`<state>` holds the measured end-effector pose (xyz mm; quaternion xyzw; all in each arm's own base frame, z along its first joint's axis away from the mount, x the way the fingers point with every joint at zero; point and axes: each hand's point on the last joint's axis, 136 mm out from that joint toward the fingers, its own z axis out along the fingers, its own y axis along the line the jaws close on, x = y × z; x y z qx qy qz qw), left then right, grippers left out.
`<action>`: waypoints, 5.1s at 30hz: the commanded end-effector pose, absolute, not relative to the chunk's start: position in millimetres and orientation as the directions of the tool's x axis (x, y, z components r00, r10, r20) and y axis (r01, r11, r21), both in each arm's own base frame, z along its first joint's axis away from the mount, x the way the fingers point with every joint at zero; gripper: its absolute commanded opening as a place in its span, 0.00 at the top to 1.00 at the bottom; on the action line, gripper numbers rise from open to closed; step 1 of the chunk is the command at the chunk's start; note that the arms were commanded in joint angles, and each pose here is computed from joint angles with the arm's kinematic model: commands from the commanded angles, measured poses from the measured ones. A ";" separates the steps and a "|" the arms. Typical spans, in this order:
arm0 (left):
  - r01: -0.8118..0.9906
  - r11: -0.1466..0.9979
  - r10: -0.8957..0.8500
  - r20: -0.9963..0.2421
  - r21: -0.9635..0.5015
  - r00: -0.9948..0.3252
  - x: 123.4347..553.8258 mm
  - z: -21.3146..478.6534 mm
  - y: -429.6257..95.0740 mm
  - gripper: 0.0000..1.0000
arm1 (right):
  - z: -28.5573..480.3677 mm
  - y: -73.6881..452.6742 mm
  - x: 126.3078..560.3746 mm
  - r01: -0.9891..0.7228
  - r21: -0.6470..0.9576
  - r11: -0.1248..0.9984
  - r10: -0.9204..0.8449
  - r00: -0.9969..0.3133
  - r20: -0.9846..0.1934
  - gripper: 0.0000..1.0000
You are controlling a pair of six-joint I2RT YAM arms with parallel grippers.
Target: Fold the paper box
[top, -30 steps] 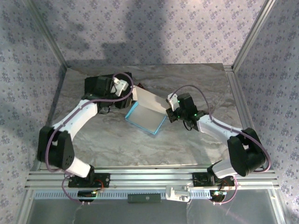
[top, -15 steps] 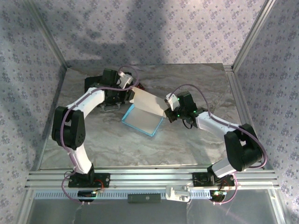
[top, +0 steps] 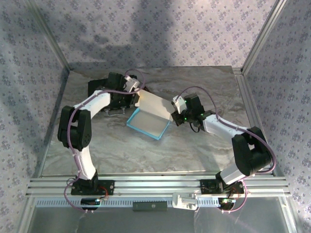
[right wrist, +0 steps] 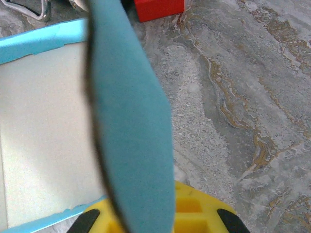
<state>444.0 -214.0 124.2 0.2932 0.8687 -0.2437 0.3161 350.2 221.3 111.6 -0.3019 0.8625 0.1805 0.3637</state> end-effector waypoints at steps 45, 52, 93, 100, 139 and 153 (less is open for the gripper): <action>0.178 0.871 -0.286 -0.767 -0.458 -0.575 358.2 158.5 -202.5 1.00 | 128.9 252.6 353.5 -0.208 0.062 0.976 -0.009 -0.327 -0.945 1.00; 0.186 0.869 -0.292 -0.779 -0.458 -0.556 337.2 144.7 -205.4 1.00 | 124.7 247.9 344.1 -0.214 0.032 0.976 -0.036 -0.307 -0.951 1.00; 0.143 0.978 -0.062 -0.869 -0.151 -0.491 283.2 103.9 -220.1 1.00 | 167.7 210.0 296.9 -0.283 0.099 0.954 -0.029 -0.416 -0.909 0.61; 0.153 0.983 -0.022 -0.886 -0.105 -0.464 286.9 118.7 -220.2 1.00 | 187.5 185.4 269.8 -0.220 0.196 0.956 0.061 -0.505 -0.861 0.47; 0.443 0.896 0.238 -0.821 -0.021 -0.520 339.6 124.6 -220.3 1.00 | 129.9 202.1 435.1 0.347 0.661 0.665 0.497 -0.866 -0.047 0.47; 0.465 0.885 0.254 -0.817 -0.020 -0.517 340.9 127.3 -223.1 1.00 | 117.3 207.5 474.0 0.344 0.703 0.622 0.490 -0.872 -0.007 0.44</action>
